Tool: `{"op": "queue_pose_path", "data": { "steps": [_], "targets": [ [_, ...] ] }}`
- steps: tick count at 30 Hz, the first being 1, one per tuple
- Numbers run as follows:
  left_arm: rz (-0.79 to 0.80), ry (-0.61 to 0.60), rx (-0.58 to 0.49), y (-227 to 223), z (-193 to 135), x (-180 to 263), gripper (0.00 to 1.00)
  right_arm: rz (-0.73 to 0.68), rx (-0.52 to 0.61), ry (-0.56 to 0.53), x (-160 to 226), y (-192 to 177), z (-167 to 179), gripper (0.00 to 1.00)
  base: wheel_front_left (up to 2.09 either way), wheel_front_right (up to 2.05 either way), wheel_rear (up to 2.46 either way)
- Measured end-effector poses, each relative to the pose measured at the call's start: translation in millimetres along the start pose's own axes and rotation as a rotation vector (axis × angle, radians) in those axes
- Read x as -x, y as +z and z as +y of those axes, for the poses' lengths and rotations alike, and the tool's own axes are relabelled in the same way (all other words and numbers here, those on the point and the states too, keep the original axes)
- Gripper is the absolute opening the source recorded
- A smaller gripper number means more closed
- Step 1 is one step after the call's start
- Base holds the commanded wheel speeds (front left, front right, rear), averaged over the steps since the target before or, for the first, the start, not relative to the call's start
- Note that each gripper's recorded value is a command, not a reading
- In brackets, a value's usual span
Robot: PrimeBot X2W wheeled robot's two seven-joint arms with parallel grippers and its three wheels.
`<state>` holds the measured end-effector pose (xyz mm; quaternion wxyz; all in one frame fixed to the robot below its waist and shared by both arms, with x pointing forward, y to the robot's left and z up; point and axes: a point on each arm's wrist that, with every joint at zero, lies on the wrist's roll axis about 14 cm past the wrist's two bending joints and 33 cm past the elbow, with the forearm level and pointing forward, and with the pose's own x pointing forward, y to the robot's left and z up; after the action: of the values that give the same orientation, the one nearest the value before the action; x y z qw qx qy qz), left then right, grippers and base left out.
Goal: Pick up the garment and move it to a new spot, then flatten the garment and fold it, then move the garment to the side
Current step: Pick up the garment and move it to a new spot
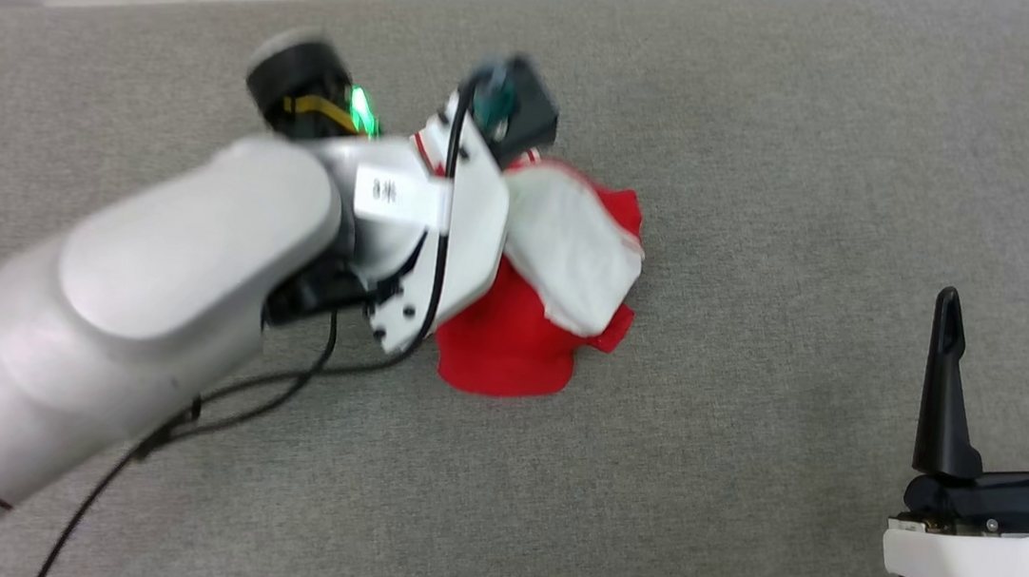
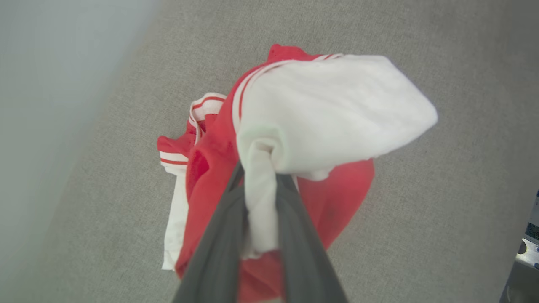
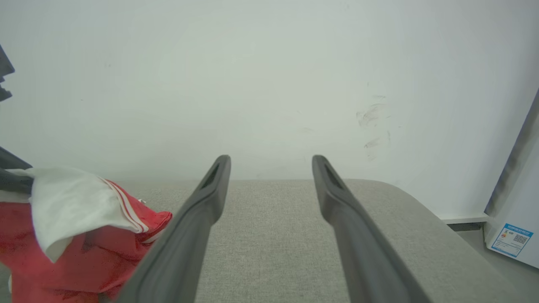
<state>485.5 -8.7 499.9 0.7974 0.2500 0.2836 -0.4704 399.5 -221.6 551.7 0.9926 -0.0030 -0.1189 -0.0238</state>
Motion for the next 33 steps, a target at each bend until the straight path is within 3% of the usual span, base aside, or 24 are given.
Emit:
{"op": "queue_pose_path", "data": {
  "steps": [7,13,14,15,24,28,33],
  "targets": [
    [0.123,-0.126,0.102,-67,-45,-39,0.00,0.040,0.004,-0.010,1,-14,-3,1.00,0.00,0.00,0.00],
    [0.081,-0.175,0.160,-74,-74,-47,0.00,0.046,0.001,-0.006,0,-16,-2,1.00,0.00,0.00,0.00],
    [0.050,-0.169,0.163,-69,-74,-47,0.18,0.043,0.000,-0.004,0,-15,-1,1.00,0.00,0.00,0.00],
    [0.007,-0.158,0.170,-61,-72,-46,1.00,0.039,-0.002,-0.002,0,-14,0,1.00,0.00,0.00,0.00],
    [-0.484,0.045,0.162,42,-28,6,1.00,0.006,-0.008,0.011,9,2,4,1.00,0.00,0.00,0.00],
    [-0.646,0.190,0.152,63,-6,45,1.00,-0.015,-0.011,0.028,12,10,10,1.00,0.00,0.00,0.00],
    [-0.795,0.396,0.179,57,17,89,1.00,-0.032,-0.022,0.052,14,16,18,1.00,0.00,0.00,0.00]
  ]
}}
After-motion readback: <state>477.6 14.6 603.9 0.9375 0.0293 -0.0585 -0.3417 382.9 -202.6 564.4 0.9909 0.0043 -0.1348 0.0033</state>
